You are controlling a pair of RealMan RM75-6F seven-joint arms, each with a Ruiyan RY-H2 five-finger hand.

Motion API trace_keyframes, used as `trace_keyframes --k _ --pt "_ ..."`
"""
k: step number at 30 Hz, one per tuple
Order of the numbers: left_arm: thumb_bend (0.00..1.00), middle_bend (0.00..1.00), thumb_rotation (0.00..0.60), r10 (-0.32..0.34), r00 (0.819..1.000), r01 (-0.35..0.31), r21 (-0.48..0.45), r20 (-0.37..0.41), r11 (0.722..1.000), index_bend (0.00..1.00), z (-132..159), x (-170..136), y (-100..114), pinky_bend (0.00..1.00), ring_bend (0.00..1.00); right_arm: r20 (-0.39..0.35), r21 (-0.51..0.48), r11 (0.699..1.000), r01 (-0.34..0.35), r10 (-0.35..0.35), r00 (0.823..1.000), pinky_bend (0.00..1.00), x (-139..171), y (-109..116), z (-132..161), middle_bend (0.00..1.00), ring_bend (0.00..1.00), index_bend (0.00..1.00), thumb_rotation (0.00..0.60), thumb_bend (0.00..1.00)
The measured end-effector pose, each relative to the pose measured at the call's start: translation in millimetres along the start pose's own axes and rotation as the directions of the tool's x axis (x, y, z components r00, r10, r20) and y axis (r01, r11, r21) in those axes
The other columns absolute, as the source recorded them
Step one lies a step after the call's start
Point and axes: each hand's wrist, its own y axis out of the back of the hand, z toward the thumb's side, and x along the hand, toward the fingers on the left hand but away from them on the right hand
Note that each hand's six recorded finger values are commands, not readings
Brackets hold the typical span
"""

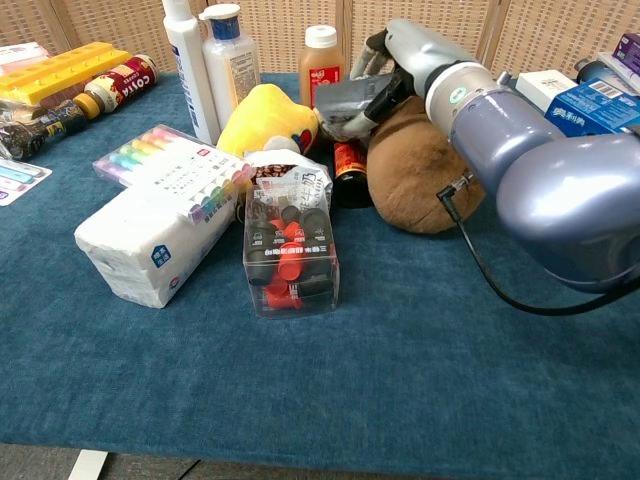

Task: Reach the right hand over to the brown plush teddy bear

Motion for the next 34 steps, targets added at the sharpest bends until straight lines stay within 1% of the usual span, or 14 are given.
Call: trace_keyframes --k 4,9,12,18,24,31,34 --pt "0.0 0.0 0.6 0.003 1.0 -0.003 -0.003 0.002 1.0 0.12 0 -1 1 0.0 0.0 -0.004 -0.011 1.0 0.016 -0.016 1.0 0.74 0 5 2 0.8 0.51 0.47 0.6 0.06" --pt "0.0 0.0 0.6 0.003 1.0 -0.003 -0.005 0.004 1.0 0.12 1 -1 1 0.0 0.0 -0.013 -0.028 0.999 0.027 -0.028 1.0 0.74 2 14 6 0.81 0.51 0.48 0.6 0.09" --pt "0.0 0.0 0.6 0.004 1.0 -0.004 -0.009 0.007 1.0 0.12 1 -2 2 0.0 0.0 -0.022 -0.045 0.998 0.043 -0.044 0.999 0.74 5 23 10 0.81 0.51 0.48 0.6 0.09" --pt "0.0 0.0 0.6 0.011 1.0 -0.011 -0.017 0.011 1.0 0.12 2 -3 4 0.0 0.0 -0.053 -0.067 0.993 0.096 -0.1 0.994 0.74 13 54 21 0.81 0.51 0.48 0.6 0.11" --pt "0.0 0.0 0.6 0.006 1.0 -0.006 -0.023 0.023 1.0 0.12 4 -4 4 0.0 0.0 -0.086 -0.085 0.986 0.143 -0.15 0.985 0.74 27 93 34 0.81 0.51 0.48 0.6 0.11" --pt "0.0 0.0 0.6 0.009 0.999 -0.008 -0.032 0.032 0.999 0.12 6 -6 5 0.0 0.0 -0.109 -0.078 0.974 0.214 -0.221 0.969 0.74 40 142 51 0.81 0.51 0.48 0.6 0.11" --pt "0.0 0.0 0.6 0.009 0.999 -0.008 -0.034 0.034 0.999 0.12 7 -7 5 0.0 0.0 -0.109 -0.075 0.97 0.233 -0.24 0.965 0.74 42 154 56 0.81 0.51 0.48 0.6 0.11"
